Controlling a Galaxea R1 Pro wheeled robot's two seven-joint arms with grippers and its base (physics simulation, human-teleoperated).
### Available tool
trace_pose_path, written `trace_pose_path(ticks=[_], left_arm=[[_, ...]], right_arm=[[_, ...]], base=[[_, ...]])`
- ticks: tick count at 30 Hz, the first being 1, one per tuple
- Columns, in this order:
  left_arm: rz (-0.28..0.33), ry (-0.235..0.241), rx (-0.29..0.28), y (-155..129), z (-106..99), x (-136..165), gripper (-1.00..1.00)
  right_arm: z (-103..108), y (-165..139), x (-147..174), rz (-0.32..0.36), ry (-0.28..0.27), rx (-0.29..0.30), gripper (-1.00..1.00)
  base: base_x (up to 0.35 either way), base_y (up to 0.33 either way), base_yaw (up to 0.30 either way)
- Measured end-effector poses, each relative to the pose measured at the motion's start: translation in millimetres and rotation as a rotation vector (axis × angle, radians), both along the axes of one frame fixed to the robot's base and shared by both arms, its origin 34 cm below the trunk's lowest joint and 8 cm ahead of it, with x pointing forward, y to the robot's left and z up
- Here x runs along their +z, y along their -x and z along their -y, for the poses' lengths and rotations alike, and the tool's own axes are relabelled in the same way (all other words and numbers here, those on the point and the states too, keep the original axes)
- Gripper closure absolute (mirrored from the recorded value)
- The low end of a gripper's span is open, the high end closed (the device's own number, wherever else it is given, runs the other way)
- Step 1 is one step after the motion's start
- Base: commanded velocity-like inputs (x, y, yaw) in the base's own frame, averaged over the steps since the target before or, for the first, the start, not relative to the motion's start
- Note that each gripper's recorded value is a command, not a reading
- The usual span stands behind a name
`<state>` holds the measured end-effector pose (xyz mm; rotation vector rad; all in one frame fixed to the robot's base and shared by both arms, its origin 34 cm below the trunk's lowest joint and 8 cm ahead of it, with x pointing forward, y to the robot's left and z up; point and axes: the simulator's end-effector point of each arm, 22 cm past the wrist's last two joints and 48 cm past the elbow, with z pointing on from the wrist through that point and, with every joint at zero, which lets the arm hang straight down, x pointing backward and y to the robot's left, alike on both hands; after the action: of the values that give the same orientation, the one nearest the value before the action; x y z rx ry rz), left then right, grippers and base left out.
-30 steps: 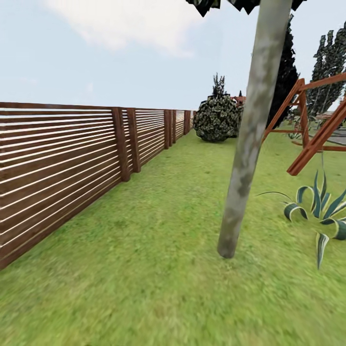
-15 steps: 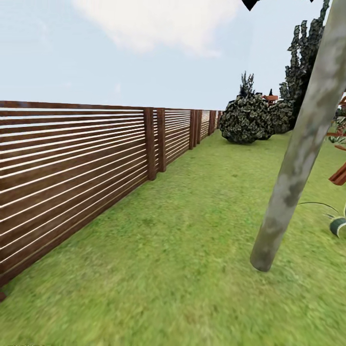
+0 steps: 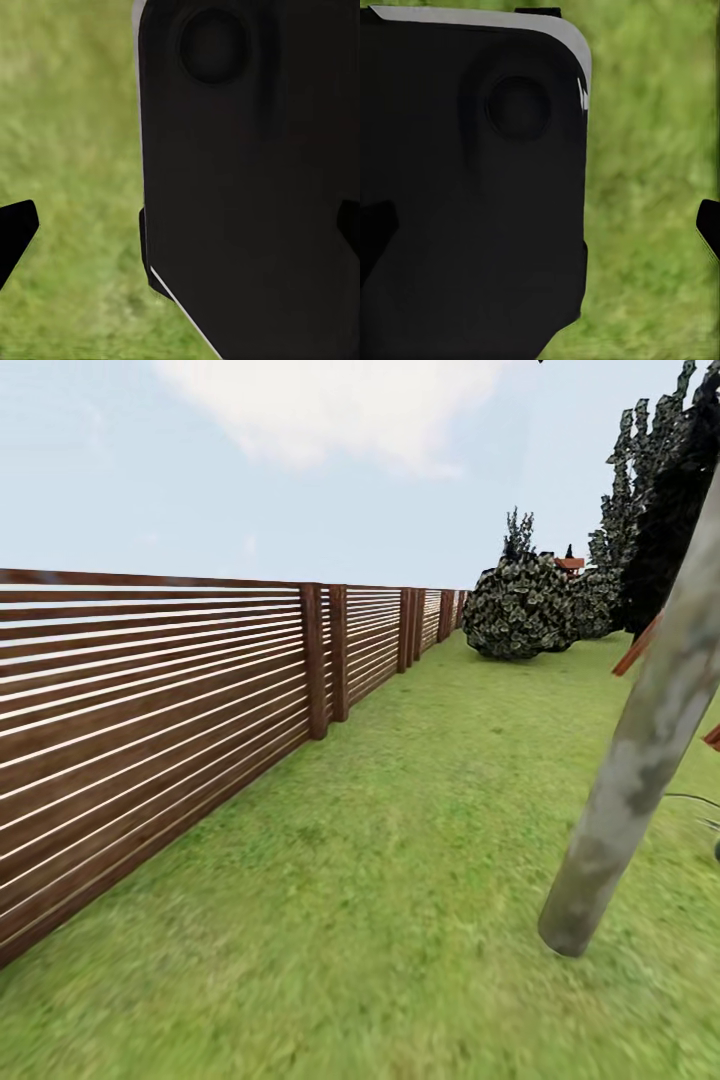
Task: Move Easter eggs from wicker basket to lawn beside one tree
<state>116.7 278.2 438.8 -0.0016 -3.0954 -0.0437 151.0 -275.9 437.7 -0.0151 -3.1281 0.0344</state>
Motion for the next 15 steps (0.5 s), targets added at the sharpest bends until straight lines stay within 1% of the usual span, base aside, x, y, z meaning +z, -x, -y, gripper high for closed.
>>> trace_pose_path(ticks=[15], left_arm=[[0.006,-0.001,0.001,-3.3,-1.1,-0.1,-1.0]], right_arm=[[-0.8,-0.4,0.0,0.001,-0.004,0.001,-1.0]], base=[[0.346,0.0,0.0]])
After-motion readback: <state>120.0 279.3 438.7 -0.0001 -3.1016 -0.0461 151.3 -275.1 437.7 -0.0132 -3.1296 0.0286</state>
